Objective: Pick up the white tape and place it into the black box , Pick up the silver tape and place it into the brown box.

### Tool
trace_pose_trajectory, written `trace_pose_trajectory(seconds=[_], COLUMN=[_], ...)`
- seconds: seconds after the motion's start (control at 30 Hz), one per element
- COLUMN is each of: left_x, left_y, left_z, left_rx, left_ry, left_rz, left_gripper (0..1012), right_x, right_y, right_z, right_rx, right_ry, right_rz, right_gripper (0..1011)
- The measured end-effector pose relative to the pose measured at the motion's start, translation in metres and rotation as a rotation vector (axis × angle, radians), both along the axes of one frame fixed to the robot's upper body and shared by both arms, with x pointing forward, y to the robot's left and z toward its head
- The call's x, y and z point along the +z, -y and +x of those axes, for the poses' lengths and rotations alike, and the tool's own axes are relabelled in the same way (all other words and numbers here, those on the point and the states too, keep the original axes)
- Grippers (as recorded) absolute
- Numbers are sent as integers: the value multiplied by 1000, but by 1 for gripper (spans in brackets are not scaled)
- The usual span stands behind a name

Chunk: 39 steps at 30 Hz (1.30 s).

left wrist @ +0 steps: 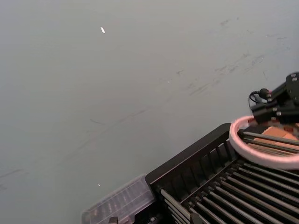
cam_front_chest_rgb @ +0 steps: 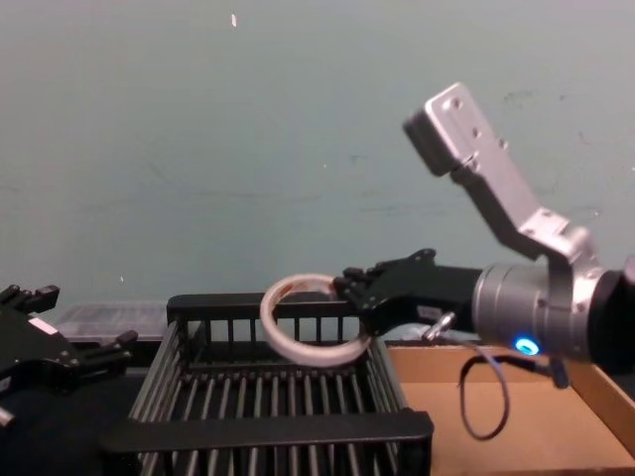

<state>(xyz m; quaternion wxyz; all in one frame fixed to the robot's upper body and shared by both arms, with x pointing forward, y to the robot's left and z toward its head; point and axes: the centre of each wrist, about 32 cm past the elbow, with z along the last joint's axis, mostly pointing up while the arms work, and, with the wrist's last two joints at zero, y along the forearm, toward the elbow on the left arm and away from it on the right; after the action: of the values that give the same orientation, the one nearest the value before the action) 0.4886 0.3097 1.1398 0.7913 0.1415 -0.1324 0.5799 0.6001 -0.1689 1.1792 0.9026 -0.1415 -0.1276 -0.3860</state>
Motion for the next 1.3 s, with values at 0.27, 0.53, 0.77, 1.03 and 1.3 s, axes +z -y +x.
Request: trace_pose_trajectory(seconds=[0.27, 0.53, 0.77, 1.03, 1.3], left_x=[0, 0, 0, 0, 0], left_y=[0, 0, 0, 0, 0], left_z=[0, 0, 0, 0, 0], left_rx=[0, 0, 0, 0, 0], left_ry=[0, 0, 0, 0, 0], left_rz=[0, 0, 0, 0, 0], left_gripper=[1001, 1001, 1001, 1001, 1001], right_x=[-13, -13, -13, -12, -12], right_y=[-8, -8, -8, -7, -7], right_z=[-1, -1, -1, -1, -1], right_rx=[5, 5, 6, 5, 5], right_ry=[-13, -13, -12, -12, -12], right_rz=[-14, -16, -14, -13, -11], right_gripper=[86, 86, 122, 388, 632])
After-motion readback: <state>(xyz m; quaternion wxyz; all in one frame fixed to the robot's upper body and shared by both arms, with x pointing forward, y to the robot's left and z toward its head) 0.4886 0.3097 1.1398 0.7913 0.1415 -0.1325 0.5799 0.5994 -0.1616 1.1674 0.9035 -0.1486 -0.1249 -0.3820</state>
